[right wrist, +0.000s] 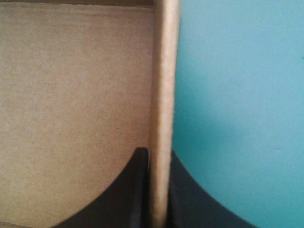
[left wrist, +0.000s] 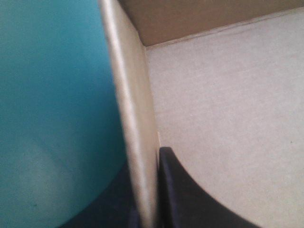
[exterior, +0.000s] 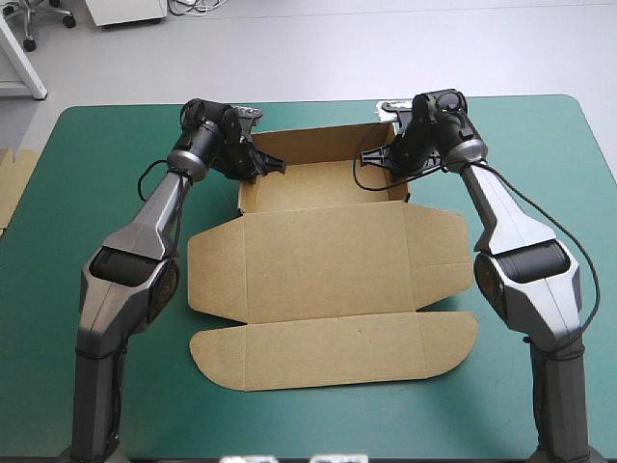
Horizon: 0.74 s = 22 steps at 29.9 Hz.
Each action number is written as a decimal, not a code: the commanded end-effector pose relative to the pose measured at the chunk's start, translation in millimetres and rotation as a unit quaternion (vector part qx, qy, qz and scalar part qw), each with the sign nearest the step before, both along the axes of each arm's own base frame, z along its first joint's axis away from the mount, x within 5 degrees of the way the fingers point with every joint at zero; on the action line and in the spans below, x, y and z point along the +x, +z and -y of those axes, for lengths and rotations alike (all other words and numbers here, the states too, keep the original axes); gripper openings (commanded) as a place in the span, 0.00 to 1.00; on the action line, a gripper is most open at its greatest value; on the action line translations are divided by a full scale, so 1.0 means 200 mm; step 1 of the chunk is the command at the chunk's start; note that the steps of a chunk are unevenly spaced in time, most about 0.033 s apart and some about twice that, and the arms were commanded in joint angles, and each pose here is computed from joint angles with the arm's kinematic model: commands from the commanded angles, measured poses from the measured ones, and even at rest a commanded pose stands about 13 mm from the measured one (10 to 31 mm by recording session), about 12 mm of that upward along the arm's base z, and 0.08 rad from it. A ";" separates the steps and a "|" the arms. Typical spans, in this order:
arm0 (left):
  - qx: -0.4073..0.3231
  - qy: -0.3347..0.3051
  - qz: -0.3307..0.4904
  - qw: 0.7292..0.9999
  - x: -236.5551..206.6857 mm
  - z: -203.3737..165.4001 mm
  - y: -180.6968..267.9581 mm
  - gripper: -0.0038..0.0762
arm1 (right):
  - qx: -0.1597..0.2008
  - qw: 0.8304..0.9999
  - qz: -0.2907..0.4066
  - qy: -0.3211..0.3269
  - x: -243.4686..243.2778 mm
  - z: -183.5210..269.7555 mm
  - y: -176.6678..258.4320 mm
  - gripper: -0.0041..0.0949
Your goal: Fold the box
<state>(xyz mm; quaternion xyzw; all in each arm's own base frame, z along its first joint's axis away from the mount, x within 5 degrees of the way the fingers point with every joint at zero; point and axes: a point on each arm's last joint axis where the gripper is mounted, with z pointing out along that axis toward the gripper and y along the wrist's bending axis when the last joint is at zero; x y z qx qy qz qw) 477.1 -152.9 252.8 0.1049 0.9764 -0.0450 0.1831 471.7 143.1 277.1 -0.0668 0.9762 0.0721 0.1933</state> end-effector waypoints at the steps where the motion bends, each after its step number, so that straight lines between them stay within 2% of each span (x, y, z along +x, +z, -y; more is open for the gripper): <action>1: 0.016 -0.018 0.014 1.000 -0.04 -0.02 0.12 0.04 | -0.013 0.998 0.058 0.010 -0.04 0.06 0.22 0.17; 3: 0.013 -0.020 0.030 0.999 -0.04 -0.02 0.16 0.06 | -0.012 0.998 0.059 0.010 -0.05 0.06 0.23 0.24; 4: 0.012 -0.021 0.035 0.999 -0.04 -0.02 0.18 0.10 | -0.012 0.998 0.060 0.009 -0.05 0.06 0.23 0.27; 7: 0.002 -0.021 0.050 0.999 -0.04 -0.02 0.23 0.33 | -0.012 0.998 0.060 0.009 -0.05 0.06 0.23 0.34; 9: 0.000 -0.021 0.058 0.998 -0.04 -0.02 0.26 0.53 | -0.010 0.998 0.060 0.010 -0.05 0.06 0.23 0.37; 12: -0.015 -0.023 0.058 0.998 -0.05 -0.01 0.29 0.72 | -0.009 0.998 0.060 0.010 -0.05 0.06 0.23 0.41; 22: -0.047 -0.029 0.071 0.996 -0.09 0.01 0.41 0.73 | -0.005 0.996 0.087 0.007 -0.10 0.09 0.36 0.43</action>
